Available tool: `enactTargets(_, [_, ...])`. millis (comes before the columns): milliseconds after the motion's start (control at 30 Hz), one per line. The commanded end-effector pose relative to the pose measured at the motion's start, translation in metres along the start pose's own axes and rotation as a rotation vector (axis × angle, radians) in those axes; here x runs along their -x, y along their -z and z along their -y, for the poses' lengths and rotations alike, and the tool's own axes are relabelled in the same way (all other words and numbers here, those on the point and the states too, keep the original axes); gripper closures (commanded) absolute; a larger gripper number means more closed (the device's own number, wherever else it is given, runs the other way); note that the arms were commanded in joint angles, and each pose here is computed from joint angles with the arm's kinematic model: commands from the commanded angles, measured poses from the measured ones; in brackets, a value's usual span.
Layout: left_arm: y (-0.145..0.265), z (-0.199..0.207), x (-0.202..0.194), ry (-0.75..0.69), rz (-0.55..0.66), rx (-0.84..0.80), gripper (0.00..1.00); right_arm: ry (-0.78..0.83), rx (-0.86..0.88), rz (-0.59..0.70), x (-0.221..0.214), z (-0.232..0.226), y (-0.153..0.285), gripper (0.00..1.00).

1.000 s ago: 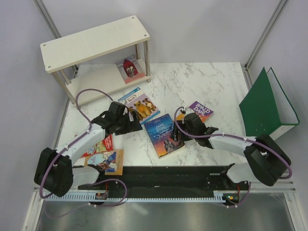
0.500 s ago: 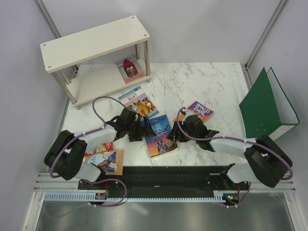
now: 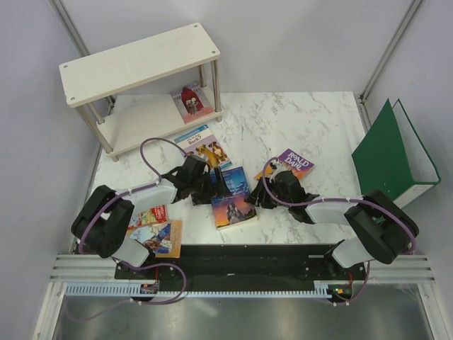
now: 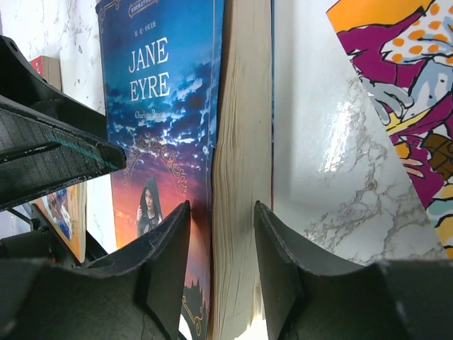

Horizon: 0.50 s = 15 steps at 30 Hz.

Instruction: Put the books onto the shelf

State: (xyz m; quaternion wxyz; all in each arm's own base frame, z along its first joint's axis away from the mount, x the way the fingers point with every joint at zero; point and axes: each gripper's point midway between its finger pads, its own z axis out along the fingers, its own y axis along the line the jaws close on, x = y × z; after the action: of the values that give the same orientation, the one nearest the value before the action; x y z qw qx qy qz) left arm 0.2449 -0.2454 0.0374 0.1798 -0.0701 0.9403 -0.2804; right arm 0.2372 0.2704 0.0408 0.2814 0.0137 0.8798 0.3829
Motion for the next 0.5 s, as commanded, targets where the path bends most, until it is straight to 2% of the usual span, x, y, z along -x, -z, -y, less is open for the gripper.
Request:
enactTargets(0, [-0.016, 0.017, -0.025, 0.011, -0.088, -0.067, 0.00, -0.002, 0.337, -0.042, 0.001, -0.083, 0.013, 0.53])
enactTargets(267, [-0.023, 0.015, -0.028, 0.013, -0.115, -0.054, 0.00, 0.042, 0.488, -0.032, 0.009, -0.127, 0.029, 0.53])
enactTargets(400, [-0.025, 0.014, -0.029, 0.013, -0.125, -0.049, 0.00, 0.064, 0.531, -0.042, 0.003, -0.136, 0.030, 0.53])
enactTargets(467, [-0.025, 0.014, -0.030, 0.014, -0.128, -0.050, 0.00, 0.056, 0.490, -0.077, -0.005, -0.128, 0.021, 0.53])
